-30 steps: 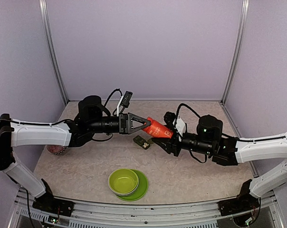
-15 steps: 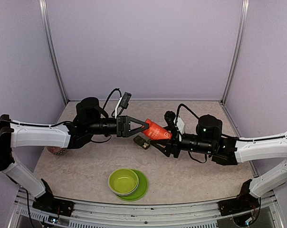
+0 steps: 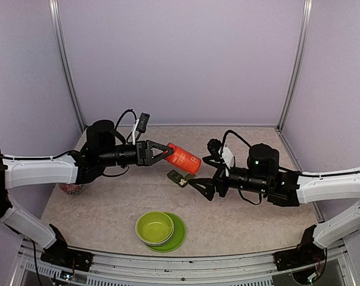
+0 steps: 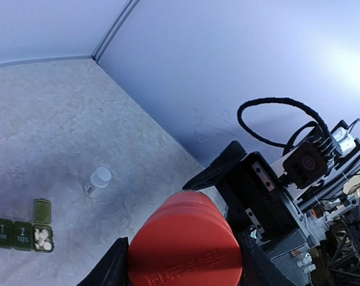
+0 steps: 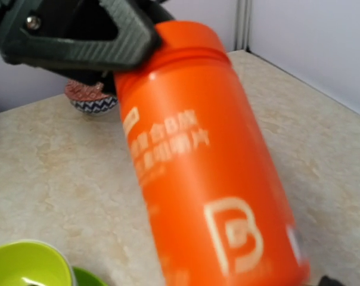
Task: Sort the pills into containers
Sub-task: Pass from the right arm to the left, then place the pill bottle at the center of the board.
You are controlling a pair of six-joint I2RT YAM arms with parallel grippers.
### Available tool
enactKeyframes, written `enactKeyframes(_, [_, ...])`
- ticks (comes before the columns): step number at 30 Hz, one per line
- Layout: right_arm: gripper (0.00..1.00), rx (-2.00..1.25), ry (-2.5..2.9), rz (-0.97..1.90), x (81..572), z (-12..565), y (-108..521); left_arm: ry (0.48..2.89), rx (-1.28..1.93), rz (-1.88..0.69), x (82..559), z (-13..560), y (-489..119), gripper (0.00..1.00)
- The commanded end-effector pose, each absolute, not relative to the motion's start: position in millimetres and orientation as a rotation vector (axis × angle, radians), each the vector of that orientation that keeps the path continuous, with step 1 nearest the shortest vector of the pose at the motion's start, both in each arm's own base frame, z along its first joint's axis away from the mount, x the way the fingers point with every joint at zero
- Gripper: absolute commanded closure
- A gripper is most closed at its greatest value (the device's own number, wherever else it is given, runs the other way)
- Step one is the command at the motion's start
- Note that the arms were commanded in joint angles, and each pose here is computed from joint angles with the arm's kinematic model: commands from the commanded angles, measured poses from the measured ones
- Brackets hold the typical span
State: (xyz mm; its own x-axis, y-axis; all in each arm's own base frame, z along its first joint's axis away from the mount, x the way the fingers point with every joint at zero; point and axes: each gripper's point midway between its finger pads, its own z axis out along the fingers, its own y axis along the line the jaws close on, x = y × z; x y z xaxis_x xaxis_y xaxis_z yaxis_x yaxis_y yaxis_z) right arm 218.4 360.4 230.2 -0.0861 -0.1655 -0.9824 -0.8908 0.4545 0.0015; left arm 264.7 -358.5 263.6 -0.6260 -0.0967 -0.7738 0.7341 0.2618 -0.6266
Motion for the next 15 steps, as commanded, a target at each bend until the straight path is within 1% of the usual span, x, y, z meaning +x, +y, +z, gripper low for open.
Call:
enactKeyframes(1, [0.00,-0.897,1.550,0.737,228.3,243.7,346.0,1.825,0.513,-1.226,291.2,271.8,-333.3,0.60])
enactKeyframes(9, [0.00,-0.781,1.597,0.617,248.9,239.6,320.5,1.934,0.374,-0.887,331.4,255.4,-288.2,0.60])
enactKeyframes(15, [0.00,-0.737,1.637,0.578,258.8,229.9,312.2,2.030,0.311,-0.634,356.8,227.3,-255.5,0.60])
